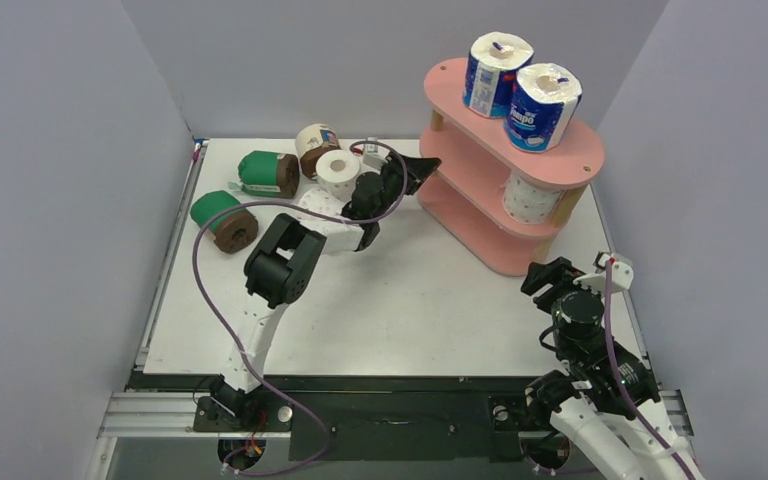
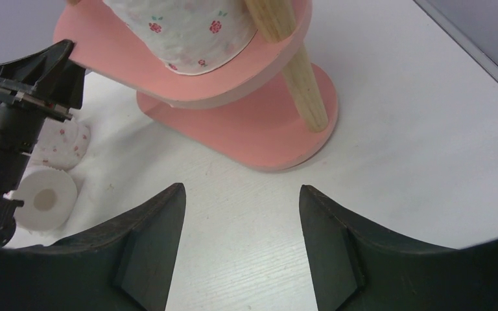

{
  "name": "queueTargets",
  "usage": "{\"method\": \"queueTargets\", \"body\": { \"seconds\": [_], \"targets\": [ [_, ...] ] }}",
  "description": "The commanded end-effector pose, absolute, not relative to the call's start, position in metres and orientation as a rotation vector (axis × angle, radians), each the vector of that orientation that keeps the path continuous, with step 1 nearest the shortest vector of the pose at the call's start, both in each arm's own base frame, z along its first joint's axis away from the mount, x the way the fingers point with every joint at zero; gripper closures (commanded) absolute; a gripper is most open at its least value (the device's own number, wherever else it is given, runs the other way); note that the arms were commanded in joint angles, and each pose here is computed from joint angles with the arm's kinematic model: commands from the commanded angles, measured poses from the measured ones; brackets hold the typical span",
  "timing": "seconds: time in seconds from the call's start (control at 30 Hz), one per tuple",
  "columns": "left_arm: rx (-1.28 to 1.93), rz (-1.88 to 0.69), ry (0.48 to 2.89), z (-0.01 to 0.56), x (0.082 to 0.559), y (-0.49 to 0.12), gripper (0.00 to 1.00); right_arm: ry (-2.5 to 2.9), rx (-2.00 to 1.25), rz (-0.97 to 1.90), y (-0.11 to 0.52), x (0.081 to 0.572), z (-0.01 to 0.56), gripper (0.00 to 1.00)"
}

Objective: Place and organize the paper towels onto the shelf
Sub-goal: Adjust the shelf at the center of the board.

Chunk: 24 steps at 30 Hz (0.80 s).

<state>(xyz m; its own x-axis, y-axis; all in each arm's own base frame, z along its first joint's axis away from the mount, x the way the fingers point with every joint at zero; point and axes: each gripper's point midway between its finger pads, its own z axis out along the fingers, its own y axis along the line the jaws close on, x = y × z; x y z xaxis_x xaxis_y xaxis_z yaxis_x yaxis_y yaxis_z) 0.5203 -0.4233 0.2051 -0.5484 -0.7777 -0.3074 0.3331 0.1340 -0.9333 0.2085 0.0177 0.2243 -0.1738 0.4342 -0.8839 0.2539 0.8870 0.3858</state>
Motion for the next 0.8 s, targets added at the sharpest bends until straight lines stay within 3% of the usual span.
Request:
{"method": "queueTargets", "body": {
  "seconds": [0.0, 0.47, 0.77],
  "targets": [
    [-0.396, -1.458, 1.288, 0.27, 0.515, -0.374, 1.0, 1.743, 0.57, 0.133, 0.012, 0.215, 0.229, 0.4],
    [-0.533, -1.262, 1.179, 0.263, 0.475, -0.302, 1.0, 1.748, 0.636, 0.156, 0.025, 0.239, 0.212, 0.38],
    [-0.575, -1.194, 1.212, 0.251, 0.459, -0.292, 1.0, 1.716, 0.779, 0.147, 0.013, 0.271, 0.209, 0.34]
  ]
}}
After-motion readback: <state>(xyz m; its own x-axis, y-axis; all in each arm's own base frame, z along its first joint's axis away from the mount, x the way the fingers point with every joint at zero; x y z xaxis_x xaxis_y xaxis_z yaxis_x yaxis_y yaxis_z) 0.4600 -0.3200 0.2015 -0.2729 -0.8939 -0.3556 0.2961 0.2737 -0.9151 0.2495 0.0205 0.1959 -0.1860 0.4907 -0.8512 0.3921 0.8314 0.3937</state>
